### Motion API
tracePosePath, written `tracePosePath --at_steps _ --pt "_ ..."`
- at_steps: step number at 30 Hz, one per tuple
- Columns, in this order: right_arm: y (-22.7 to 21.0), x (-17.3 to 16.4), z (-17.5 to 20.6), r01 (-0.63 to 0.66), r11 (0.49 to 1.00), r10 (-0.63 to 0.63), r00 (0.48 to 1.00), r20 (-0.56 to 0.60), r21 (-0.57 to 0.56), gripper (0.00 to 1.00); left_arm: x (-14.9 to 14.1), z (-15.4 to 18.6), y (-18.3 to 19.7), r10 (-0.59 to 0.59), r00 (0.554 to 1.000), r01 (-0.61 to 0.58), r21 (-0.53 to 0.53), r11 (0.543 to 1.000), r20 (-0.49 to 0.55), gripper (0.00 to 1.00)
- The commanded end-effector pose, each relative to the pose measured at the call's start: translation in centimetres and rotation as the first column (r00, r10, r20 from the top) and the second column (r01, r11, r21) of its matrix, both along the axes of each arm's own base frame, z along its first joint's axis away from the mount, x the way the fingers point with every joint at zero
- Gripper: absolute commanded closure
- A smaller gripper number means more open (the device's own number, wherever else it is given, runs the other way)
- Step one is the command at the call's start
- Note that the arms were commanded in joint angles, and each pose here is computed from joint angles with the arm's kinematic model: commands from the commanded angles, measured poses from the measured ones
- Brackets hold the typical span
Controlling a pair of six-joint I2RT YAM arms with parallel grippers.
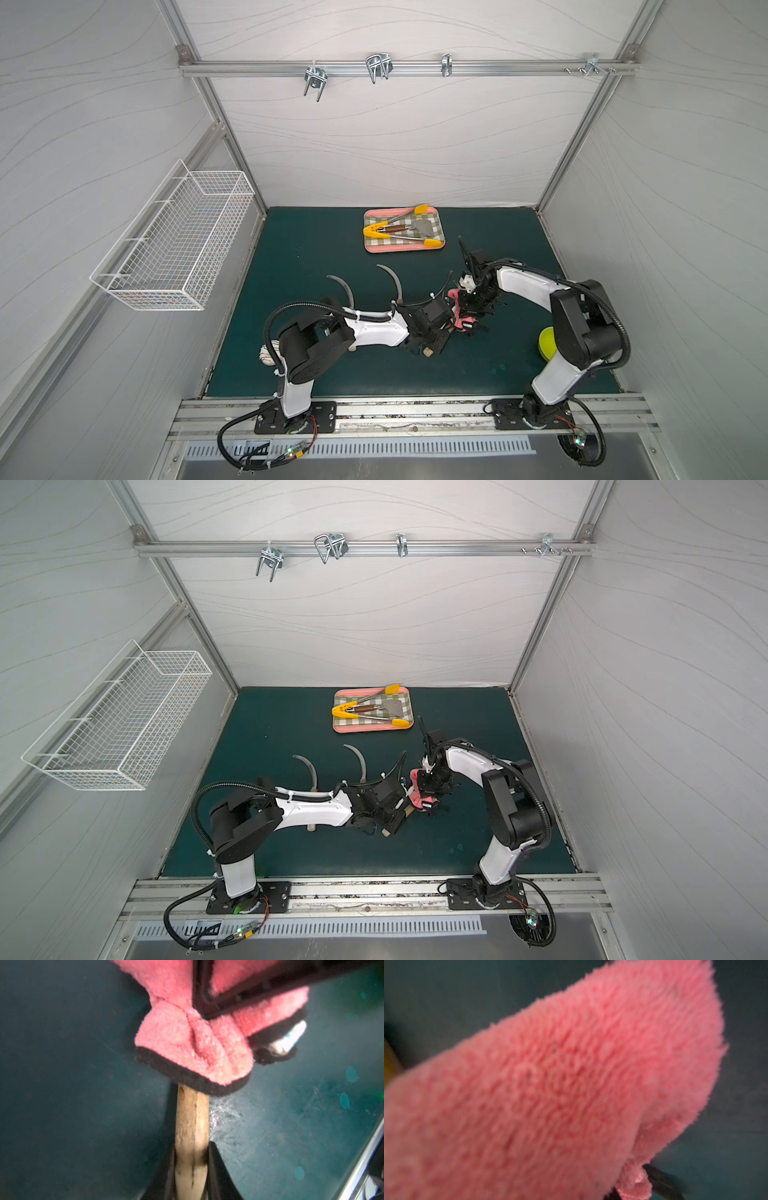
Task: Wipe small sickles with rags
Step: Wipe the small sickle.
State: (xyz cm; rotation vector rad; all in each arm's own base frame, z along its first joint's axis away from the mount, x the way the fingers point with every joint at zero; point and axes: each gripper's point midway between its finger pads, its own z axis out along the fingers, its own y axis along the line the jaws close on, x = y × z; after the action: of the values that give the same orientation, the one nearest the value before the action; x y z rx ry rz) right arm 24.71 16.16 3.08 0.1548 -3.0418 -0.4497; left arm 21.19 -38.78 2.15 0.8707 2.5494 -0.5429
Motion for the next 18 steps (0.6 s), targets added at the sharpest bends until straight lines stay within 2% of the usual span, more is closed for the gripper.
tracePosePath --at_steps 1,4,9,12,18 --pt "-1.4 -3.8 0.9 0.036 0.999 -0.039 0.988 -0.15 -0.025 0.85 0.9 -0.1 0.9 0.054 0.998 -0.055 0.034 0.998 0.02 1.0" --pt "-2.0 -1.6 3.2 0.08 0.996 -0.077 0.994 -0.075 0.031 0.84 0.9 0.0 1.0 0.043 0.999 -0.044 0.048 0.998 0.018 0.99" --pt "-3.5 0.8 6.5 0.124 0.988 -0.126 0.992 0.015 0.094 0.83 0.7 0.4 1.1 0.023 1.0 -0.024 0.076 0.997 0.007 0.73" --pt "-3.7 1.3 7.5 0.119 0.986 -0.124 0.991 0.04 0.116 0.83 0.6 0.4 0.9 0.004 1.0 -0.003 0.106 0.994 -0.009 0.62" --pt "-3.8 1.3 7.6 0.111 0.984 -0.118 0.992 0.05 0.137 0.83 0.7 0.7 0.5 -0.039 0.999 0.043 0.169 0.985 -0.032 0.53"
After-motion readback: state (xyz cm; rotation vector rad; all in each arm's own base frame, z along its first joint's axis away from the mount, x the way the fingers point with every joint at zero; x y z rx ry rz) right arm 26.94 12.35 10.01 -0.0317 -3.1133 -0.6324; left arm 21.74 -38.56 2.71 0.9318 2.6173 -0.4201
